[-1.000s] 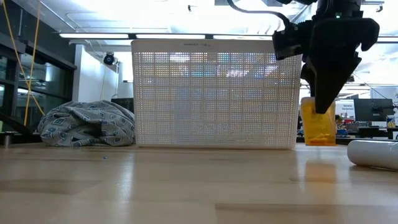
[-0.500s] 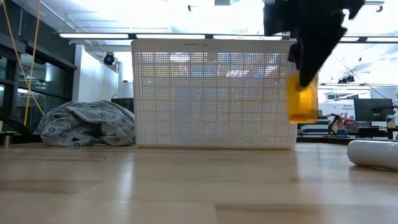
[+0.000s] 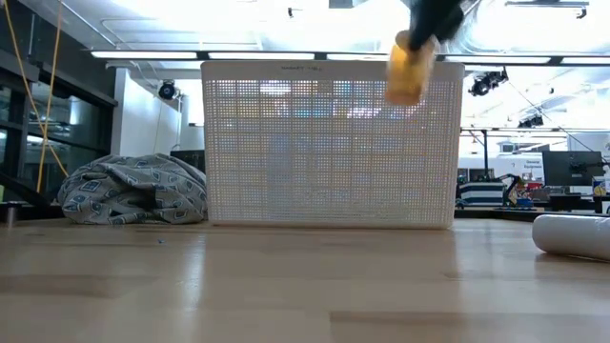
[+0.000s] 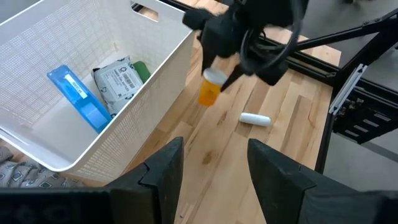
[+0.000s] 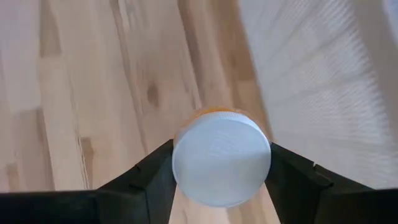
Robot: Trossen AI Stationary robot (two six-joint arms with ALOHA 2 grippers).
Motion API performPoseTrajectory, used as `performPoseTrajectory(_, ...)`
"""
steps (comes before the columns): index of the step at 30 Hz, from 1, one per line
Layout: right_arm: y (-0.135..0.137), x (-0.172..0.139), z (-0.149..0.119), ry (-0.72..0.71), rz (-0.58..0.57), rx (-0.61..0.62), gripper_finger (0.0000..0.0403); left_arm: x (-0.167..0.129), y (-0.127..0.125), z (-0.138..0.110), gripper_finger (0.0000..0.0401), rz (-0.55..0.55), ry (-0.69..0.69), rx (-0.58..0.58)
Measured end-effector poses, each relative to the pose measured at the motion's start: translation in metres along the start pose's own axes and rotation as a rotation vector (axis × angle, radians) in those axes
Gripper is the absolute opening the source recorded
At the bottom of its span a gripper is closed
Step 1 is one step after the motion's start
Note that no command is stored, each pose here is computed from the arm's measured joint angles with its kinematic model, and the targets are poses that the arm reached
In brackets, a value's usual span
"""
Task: Pick & place medical supplies in basket/bin
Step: Put the orange pill bottle into the white bin
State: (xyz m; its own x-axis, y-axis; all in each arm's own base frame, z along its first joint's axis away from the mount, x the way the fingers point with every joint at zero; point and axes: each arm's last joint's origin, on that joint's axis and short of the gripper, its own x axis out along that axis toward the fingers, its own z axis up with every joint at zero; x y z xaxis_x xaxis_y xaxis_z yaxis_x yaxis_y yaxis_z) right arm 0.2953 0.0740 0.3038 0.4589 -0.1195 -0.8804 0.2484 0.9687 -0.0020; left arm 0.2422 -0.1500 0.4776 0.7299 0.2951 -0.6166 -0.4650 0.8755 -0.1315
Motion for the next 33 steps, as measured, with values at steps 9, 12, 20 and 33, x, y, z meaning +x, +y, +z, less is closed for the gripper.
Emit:
performPoseTrajectory(9, -0.016, -0.047, 0.035, -0.16, -0.078, -0.035, 0.0214, 0.0, 0.0, 0.0, 0.0211, 0.0, 0.0, -0.002)
performPoseTrajectory(12, -0.03, -0.061, 0.046, -0.197, -0.124, -0.03, 0.021, 0.0, 0.0, 0.0, 0.0211, 0.0, 0.0, -0.007)
performPoseTrajectory(20, -0.075, -0.082, 0.07, -0.27, -0.228, 0.012, 0.0212, 0.0, 0.0, 0.0, 0.0211, -0.001, 0.001, -0.008)
performPoseTrajectory(33, -0.151, -0.076, 0.076, -0.21, -0.32, 0.164, 0.0209, 0.0, 0.0, 0.0, 0.0211, -0.001, 0.002, 0.011)
